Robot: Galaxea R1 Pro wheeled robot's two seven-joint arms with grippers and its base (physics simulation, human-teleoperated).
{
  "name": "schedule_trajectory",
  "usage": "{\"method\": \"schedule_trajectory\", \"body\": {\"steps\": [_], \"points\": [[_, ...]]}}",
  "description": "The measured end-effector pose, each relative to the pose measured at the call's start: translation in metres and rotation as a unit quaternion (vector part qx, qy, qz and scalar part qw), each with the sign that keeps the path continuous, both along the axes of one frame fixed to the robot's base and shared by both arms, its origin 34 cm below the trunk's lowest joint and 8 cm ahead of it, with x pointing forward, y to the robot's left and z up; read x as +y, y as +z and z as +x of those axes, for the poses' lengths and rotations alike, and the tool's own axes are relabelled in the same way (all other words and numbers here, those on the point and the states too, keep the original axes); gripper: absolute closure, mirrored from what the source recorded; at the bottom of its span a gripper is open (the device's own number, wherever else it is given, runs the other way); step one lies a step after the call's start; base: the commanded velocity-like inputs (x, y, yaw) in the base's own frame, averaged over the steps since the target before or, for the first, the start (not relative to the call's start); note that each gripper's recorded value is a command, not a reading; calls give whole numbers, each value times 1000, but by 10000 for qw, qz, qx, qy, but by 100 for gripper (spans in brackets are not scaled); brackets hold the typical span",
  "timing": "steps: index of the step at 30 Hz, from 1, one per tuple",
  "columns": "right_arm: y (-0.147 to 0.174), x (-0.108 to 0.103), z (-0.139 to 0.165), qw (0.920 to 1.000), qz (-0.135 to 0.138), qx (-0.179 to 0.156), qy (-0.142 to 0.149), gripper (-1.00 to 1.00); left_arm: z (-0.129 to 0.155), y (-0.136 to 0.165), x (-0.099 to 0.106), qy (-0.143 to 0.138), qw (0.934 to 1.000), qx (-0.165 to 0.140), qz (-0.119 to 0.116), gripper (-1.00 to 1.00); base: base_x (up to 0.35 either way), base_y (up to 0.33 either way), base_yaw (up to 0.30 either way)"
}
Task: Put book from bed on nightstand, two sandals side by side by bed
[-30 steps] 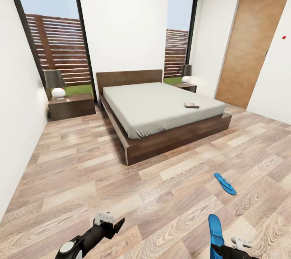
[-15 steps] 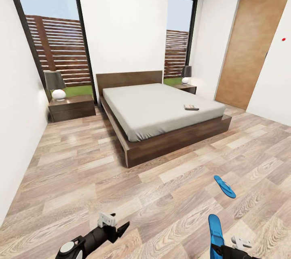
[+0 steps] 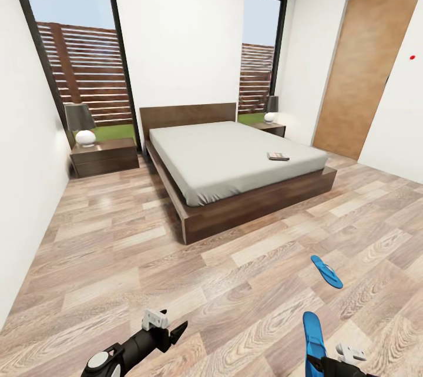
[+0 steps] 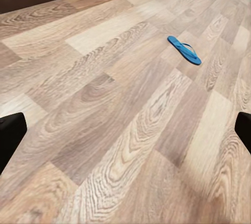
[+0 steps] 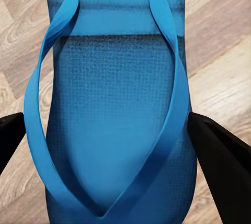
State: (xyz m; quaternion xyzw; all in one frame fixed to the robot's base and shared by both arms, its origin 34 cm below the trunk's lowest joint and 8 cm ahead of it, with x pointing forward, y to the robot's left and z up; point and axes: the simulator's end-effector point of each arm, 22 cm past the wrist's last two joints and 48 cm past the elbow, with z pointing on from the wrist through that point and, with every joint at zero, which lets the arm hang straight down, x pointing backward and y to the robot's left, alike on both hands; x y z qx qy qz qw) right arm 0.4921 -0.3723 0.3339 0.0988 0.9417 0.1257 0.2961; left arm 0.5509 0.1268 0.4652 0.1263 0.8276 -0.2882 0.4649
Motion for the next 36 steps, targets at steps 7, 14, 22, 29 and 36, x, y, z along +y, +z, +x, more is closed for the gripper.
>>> {"method": "schedule_trajectory", "body": {"steps": [7,14,22,29,36], "points": [[-1,0,-1,10000,-13,17,-1,100,0,0,1,5,10000,7,4,-100,0,0,-1],[-1,0,-1,10000,-15,20,-3,100,0,0,0,2,10000,11,-2,-100,0,0,-161],[-1,0,-1,10000,-19,1,1,100,0,0,0,1,10000,15,-5,-100,0,0,-278],[-1,0,-1,10000,-20,2,2,100,0,0,-1,-1,10000,15,-10,-100,0,0,-277],[0,0,0,10000,-17,-4,2,100,0,0,-1,-1,10000,15,-9,-100,0,0,-163]]}}
